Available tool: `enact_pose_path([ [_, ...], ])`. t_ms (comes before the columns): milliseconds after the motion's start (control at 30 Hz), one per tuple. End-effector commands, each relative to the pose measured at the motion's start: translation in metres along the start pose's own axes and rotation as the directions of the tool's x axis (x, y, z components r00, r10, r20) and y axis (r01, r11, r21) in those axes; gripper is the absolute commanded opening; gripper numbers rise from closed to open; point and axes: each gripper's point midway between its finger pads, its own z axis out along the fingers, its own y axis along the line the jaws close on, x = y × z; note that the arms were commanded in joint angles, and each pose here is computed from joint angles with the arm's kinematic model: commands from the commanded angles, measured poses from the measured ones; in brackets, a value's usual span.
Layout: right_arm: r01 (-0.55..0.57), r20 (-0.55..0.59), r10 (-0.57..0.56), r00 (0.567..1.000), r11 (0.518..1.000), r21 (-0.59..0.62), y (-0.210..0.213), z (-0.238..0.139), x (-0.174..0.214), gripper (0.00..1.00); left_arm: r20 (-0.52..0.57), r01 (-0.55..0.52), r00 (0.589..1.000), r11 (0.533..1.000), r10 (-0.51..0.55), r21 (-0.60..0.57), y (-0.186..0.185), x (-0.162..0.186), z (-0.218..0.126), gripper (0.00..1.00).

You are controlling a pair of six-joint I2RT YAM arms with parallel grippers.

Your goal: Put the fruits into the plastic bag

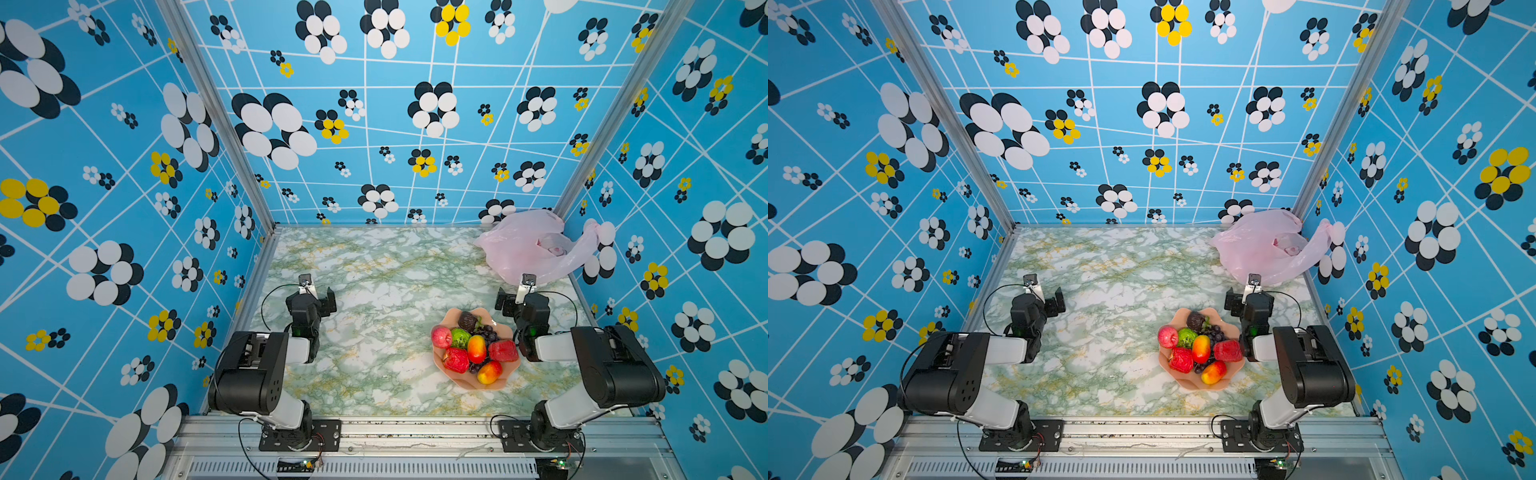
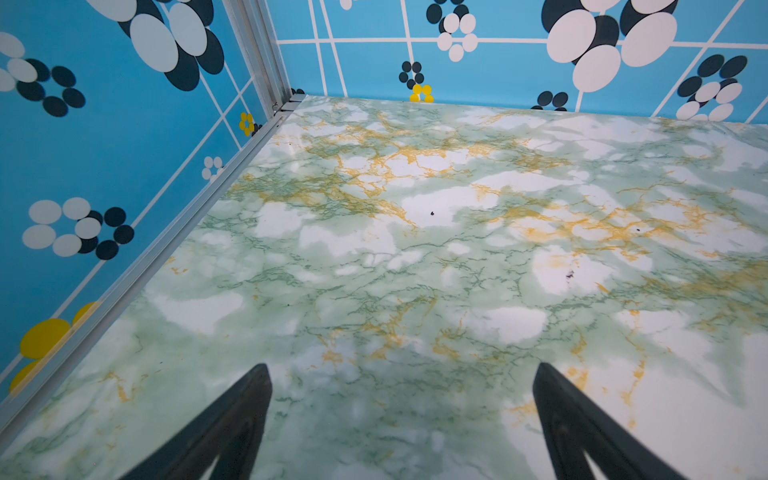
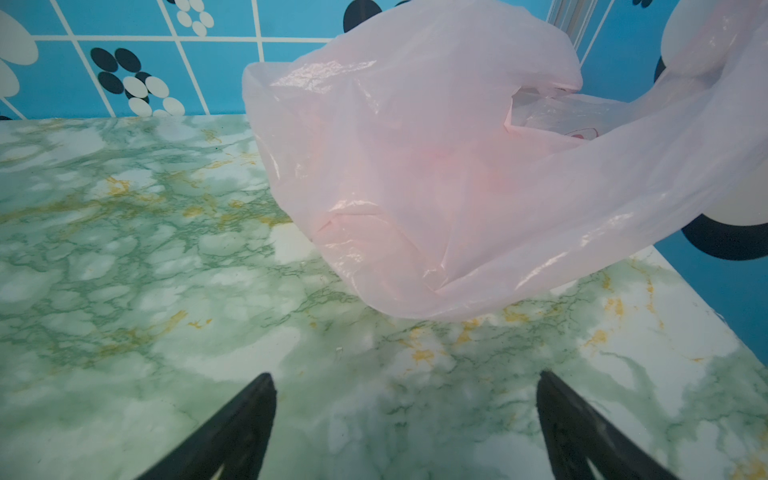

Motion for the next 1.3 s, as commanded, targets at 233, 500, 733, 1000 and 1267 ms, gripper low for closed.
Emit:
enact_pose_path([
  [233, -0.024, 0.032, 0.024, 0.999, 1.000, 0.009, -0.003, 0.001, -0.013, 0.99, 0.030, -0.015, 0.999, 1.000, 0.015, -0.002, -0.002, -0.009, 0.003, 0.99],
  [500, -0.024, 0.032, 0.024, 0.999, 1.000, 0.009, -0.003, 0.001, -0.013, 0.99, 0.027, -0.016, 1.000, 1.000, 0.016, -0.002, -0.002, -0.009, 0.003, 0.99],
  [733, -0.025, 0.029, 0.024, 0.999, 1.000, 0.009, -0.003, 0.001, -0.012, 0.99, 0.029, -0.016, 0.999, 1.000, 0.016, 0.000, -0.002, -0.009, 0.003, 0.99],
  [1000, -0.026, 0.033, 0.026, 0.999, 1.000, 0.006, -0.003, 0.001, -0.015, 0.99, 0.028, -0.016, 0.999, 1.000, 0.016, 0.001, -0.002, -0.009, 0.003, 0.99],
  [1267, -0.010, 0.077, 0.013, 0.997, 0.999, -0.035, 0.002, -0.014, -0.028, 0.95, 0.038, -0.024, 0.999, 0.999, 0.025, -0.032, -0.001, -0.017, -0.002, 0.99],
])
